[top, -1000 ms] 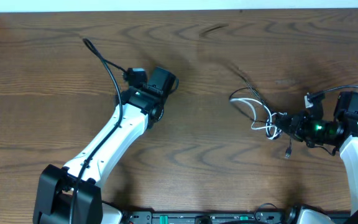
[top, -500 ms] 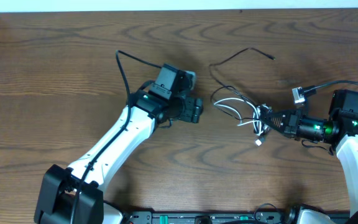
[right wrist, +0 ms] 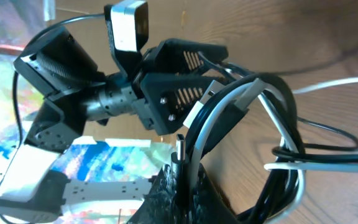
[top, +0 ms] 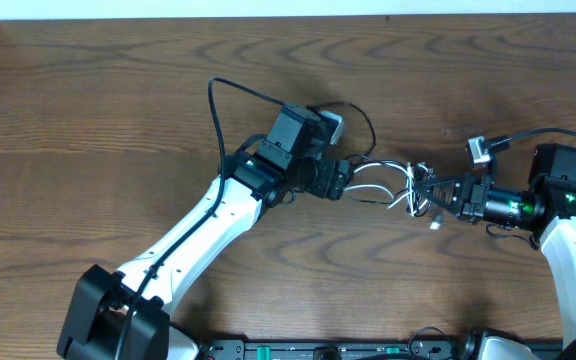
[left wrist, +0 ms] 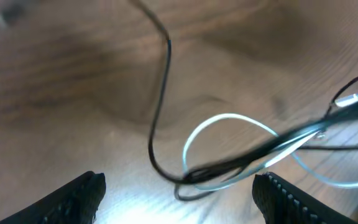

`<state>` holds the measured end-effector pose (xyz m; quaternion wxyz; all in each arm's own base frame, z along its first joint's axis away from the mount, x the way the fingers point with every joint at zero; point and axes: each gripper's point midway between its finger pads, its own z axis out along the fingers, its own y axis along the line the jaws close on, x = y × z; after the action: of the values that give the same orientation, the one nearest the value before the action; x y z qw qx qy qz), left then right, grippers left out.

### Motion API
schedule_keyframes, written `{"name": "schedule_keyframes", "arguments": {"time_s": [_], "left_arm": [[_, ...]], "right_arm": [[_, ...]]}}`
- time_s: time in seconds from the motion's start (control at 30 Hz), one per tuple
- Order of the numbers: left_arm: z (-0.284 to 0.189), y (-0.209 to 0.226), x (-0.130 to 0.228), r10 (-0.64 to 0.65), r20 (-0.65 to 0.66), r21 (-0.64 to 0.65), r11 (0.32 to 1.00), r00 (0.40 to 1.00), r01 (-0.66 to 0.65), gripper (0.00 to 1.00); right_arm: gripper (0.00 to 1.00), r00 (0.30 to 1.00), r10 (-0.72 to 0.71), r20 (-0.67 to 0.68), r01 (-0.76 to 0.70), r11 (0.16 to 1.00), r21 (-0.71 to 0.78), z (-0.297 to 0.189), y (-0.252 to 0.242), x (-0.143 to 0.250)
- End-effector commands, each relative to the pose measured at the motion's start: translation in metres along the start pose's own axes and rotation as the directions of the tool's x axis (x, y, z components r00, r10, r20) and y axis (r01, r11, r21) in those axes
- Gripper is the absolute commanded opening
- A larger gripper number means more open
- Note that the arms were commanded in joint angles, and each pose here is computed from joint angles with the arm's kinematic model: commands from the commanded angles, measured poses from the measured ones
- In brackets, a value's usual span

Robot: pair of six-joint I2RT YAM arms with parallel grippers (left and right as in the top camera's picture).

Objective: Untangle cables

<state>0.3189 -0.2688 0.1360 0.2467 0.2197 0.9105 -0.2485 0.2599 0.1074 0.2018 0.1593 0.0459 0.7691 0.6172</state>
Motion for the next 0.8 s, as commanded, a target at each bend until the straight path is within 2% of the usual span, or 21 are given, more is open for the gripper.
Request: {"name": "schedule_keyframes", "arguments": {"time_s": [0.0,0.3,0.47,0.6,0.77], "left_arm": [[0.004,-0.004,-0.005,0.018,0.023,0.016,1.000,1.000,-0.018,0.80],[0.011,-0.035,0.010,0.082,-0.017,0.051,0.995,0.996,-0.081,0.80],[0.016,-0.026,0.008,0.119,0.006,-0.087,0.989,0.993,-0.118,0.80],[0.022,-0.025,0.005,0.125,0.020,-0.120,0.985,0.992,-0.122,0.80],[0.034,0.002,0.008,0.075,0.019,-0.246,0.967,0.997,-0.069,0.77]], "right_arm": [[0.01,1.000,-0.019,-0.013,0.018,0.996,-0.089,0.000,0.015,0.003],[0.01,0.999,-0.033,-0.012,0.031,0.994,-0.105,0.000,0.018,0.002],[0.01,0.999,-0.034,-0.015,0.032,0.991,-0.131,-0.001,0.023,0.002],[0.01,0.999,-0.034,-0.015,0.032,0.991,-0.131,-0.001,0.023,0.002],[0.01,0.999,-0.033,-0.015,0.031,0.991,-0.131,-0.001,0.023,0.002]]}}
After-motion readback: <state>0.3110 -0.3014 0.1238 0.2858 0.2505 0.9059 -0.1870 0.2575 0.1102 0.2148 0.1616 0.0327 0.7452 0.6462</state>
